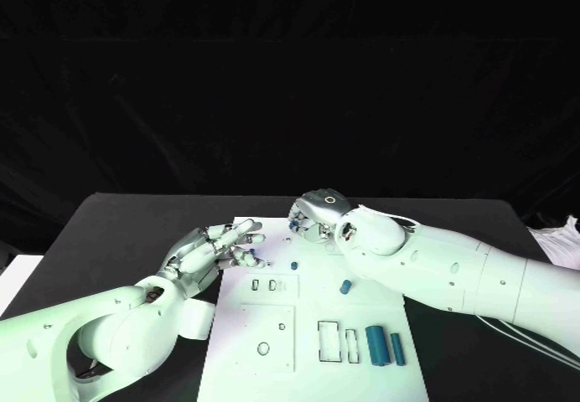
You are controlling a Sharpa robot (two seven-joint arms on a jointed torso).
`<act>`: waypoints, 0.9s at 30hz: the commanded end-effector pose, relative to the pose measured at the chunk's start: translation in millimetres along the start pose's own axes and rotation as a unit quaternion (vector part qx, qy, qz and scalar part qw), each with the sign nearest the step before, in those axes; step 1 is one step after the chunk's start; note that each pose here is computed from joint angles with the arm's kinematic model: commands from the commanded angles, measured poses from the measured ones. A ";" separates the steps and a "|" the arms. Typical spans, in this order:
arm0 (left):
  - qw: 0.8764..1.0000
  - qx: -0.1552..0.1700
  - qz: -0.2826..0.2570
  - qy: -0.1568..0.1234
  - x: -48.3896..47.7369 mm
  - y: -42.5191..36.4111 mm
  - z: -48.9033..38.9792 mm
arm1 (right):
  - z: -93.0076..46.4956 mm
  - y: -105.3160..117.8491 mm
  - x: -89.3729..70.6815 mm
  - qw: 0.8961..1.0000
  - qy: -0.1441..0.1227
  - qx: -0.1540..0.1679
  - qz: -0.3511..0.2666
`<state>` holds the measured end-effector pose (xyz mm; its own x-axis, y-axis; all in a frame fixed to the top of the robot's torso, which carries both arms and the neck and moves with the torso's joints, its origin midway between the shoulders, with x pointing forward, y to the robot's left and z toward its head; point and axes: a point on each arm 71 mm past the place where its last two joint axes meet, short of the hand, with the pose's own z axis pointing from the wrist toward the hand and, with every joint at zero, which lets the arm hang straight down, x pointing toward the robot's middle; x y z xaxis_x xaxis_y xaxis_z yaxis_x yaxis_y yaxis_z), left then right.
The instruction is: Assemble the parts on the task board
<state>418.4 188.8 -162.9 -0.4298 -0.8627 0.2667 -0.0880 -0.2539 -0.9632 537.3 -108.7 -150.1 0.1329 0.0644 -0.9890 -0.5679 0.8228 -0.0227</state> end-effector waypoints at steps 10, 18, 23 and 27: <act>1.000 0.003 -0.007 0.014 3.3 -1.5 0.9 | 3.3 5.3 3.9 0.999 0.022 0.001 -0.026; 1.000 0.003 -0.008 0.016 3.5 -1.5 0.7 | 4.6 5.1 4.6 0.999 0.025 0.010 -0.036; 1.000 0.002 -0.008 0.017 3.7 -1.6 0.7 | 5.5 6.7 3.6 0.999 0.018 0.012 -0.037; 1.000 0.002 -0.008 0.017 3.8 -1.6 0.5 | 6.0 7.0 2.8 0.999 0.014 0.014 -0.036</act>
<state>418.5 188.2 -162.2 -0.4371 -0.8579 0.2700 -0.0906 -0.2567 -0.9622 538.5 -100.2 -152.3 0.1391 0.0076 -0.9903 -0.5439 0.8363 -0.0700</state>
